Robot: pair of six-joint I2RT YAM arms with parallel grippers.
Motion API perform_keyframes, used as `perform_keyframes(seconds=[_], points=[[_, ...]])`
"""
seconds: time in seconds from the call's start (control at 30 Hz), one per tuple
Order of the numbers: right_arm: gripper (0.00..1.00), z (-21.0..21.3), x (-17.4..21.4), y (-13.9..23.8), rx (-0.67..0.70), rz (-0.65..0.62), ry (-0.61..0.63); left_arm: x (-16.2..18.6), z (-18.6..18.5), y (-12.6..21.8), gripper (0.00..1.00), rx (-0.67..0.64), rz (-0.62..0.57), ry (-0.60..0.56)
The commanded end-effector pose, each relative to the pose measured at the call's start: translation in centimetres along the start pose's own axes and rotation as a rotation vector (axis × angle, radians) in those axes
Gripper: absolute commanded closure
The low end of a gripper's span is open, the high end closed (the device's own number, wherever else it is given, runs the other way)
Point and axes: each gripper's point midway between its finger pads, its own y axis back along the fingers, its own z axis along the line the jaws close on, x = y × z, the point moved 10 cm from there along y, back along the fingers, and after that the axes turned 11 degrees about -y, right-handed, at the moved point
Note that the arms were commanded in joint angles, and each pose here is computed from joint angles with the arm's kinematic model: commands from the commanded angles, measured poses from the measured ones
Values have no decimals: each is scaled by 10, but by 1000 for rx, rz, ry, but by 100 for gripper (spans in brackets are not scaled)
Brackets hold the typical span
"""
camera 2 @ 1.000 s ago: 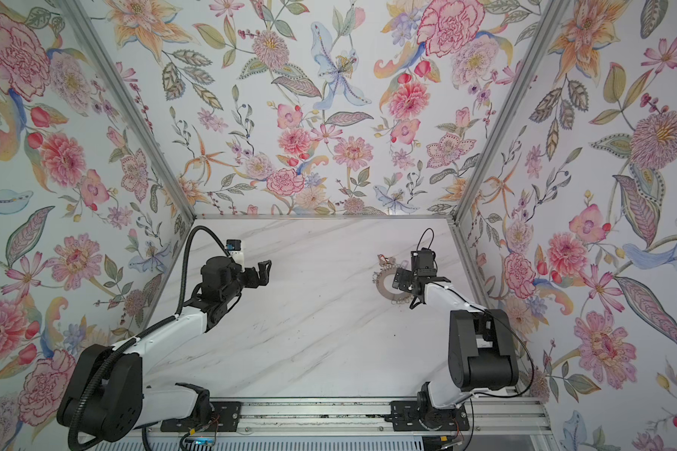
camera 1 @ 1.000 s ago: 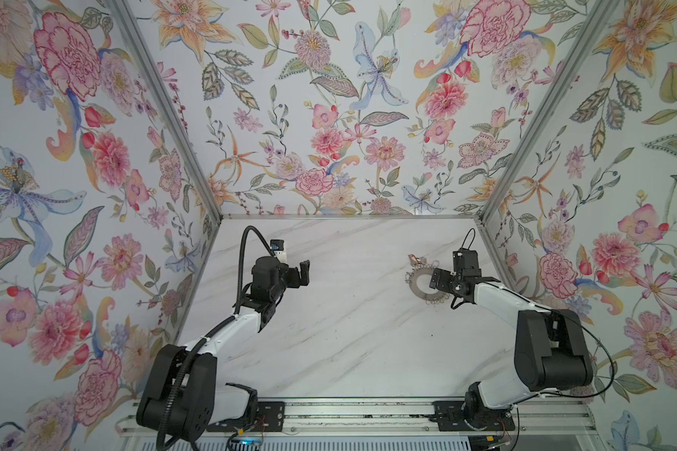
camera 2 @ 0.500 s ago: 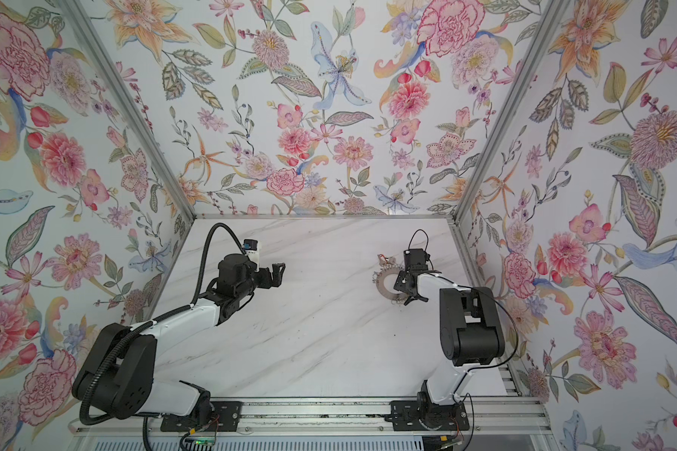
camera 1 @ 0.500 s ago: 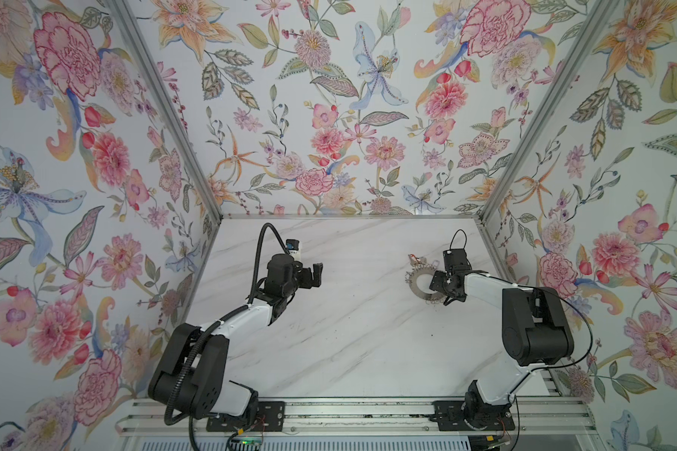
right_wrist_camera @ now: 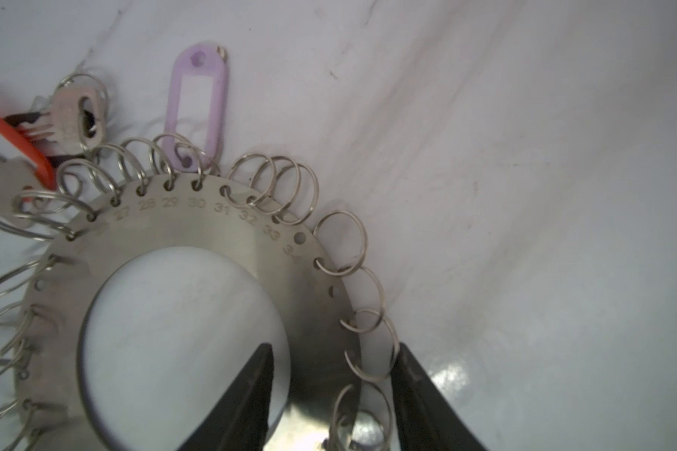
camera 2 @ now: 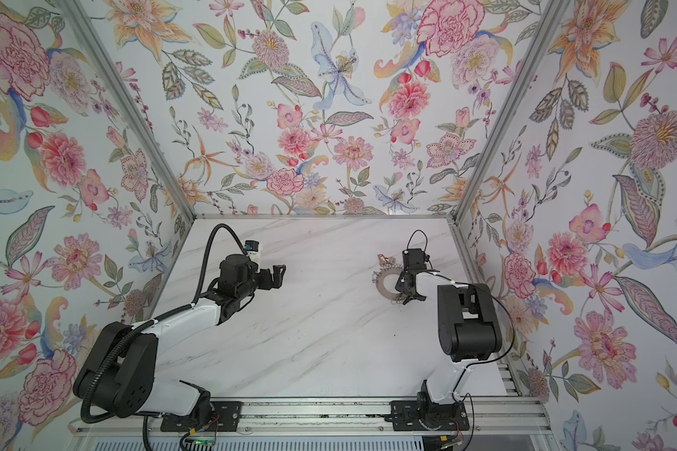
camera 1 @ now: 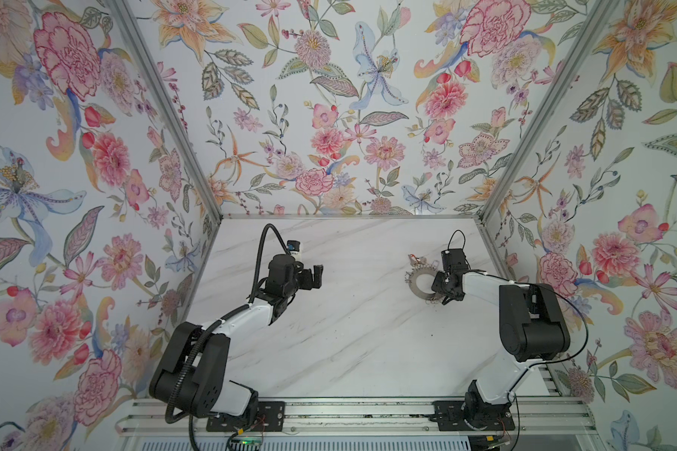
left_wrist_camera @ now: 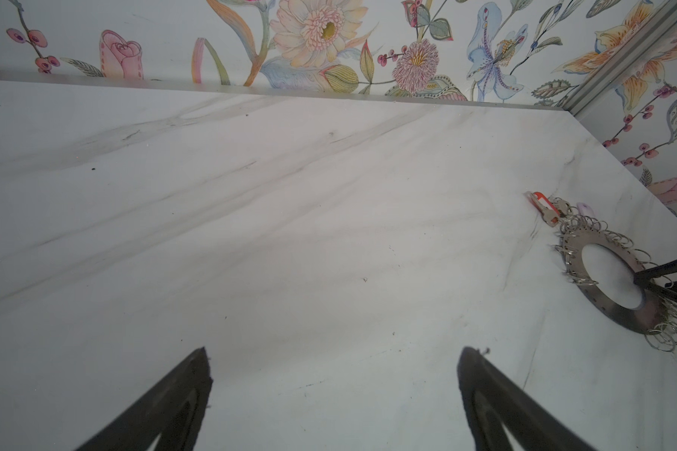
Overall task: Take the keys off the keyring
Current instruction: 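Lower the right gripper onto the plate's inner edge nearest the robot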
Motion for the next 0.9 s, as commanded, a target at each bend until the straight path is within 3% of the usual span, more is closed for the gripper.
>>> perform_keyframes(seconds=[0.0,0.3,0.57,0.87], points=[[55,-2,20,-1,17,65,34,-8,-2,-1,1,0,-2,-16],[60,8,57,9,10,120,161,-5,-1,0,1,-13,21,-24],[63,32,93,29,-90,157,277,0,-1,3,1,-17,42,-30],[65,57,135,42,-220,215,500,16,-3,5,1,15,87,-10]])
